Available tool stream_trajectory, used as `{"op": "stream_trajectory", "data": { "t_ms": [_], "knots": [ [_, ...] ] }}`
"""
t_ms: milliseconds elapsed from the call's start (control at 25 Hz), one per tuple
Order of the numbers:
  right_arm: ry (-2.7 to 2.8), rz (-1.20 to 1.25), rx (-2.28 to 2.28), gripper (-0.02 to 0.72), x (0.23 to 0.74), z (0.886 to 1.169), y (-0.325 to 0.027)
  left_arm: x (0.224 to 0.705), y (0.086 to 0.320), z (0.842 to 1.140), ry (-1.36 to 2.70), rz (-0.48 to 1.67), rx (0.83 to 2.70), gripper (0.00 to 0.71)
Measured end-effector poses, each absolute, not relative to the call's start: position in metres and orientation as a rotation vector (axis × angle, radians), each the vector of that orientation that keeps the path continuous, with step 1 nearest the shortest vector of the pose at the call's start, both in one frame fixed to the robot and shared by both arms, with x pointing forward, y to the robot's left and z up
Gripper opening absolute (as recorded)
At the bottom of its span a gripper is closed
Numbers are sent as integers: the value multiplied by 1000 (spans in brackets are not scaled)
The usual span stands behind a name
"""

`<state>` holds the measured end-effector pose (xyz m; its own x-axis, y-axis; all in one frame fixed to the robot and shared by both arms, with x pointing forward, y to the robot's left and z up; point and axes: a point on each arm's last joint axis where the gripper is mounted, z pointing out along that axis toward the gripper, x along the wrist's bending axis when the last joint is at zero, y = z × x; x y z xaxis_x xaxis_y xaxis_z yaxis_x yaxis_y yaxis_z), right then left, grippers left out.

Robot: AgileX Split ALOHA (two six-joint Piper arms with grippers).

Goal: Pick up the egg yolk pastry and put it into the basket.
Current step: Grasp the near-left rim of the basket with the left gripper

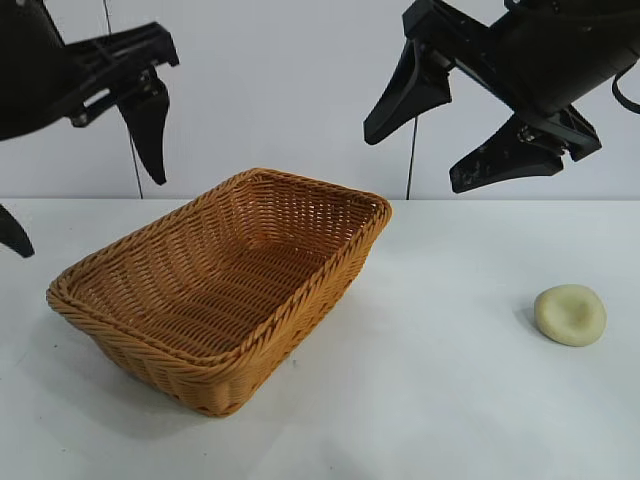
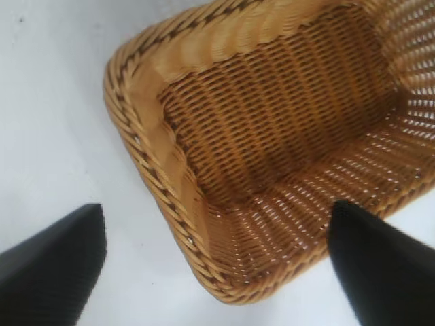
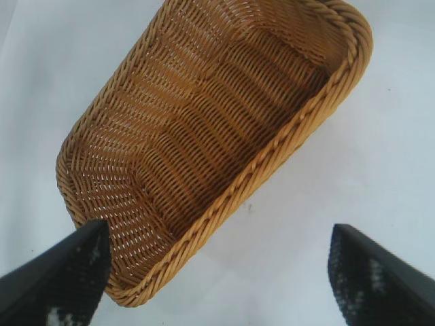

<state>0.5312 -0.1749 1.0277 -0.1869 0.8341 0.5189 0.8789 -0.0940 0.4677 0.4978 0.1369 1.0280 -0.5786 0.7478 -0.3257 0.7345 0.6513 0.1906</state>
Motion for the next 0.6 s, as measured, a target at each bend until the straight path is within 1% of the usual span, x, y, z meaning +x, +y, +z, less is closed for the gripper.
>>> {"op": "stream_trajectory", "data": {
  "t_ms": [80,200,440,600],
  "knots": [
    [-2073,-1159,-1964,624,531,1028,-175,505,141,1017,2577,-9,1097,639],
    [-2073,-1159,-1964,624,531,1028,-175,515,152,1006,2653,-73,1016,639],
    [-2073,-1158,-1964,624,531,1027,-175,517,157,998,2674,-107,984,639],
    [-2073,-1158,-1964,624,531,1027,-175,510,160,982,2704,-117,931,639]
  ]
}}
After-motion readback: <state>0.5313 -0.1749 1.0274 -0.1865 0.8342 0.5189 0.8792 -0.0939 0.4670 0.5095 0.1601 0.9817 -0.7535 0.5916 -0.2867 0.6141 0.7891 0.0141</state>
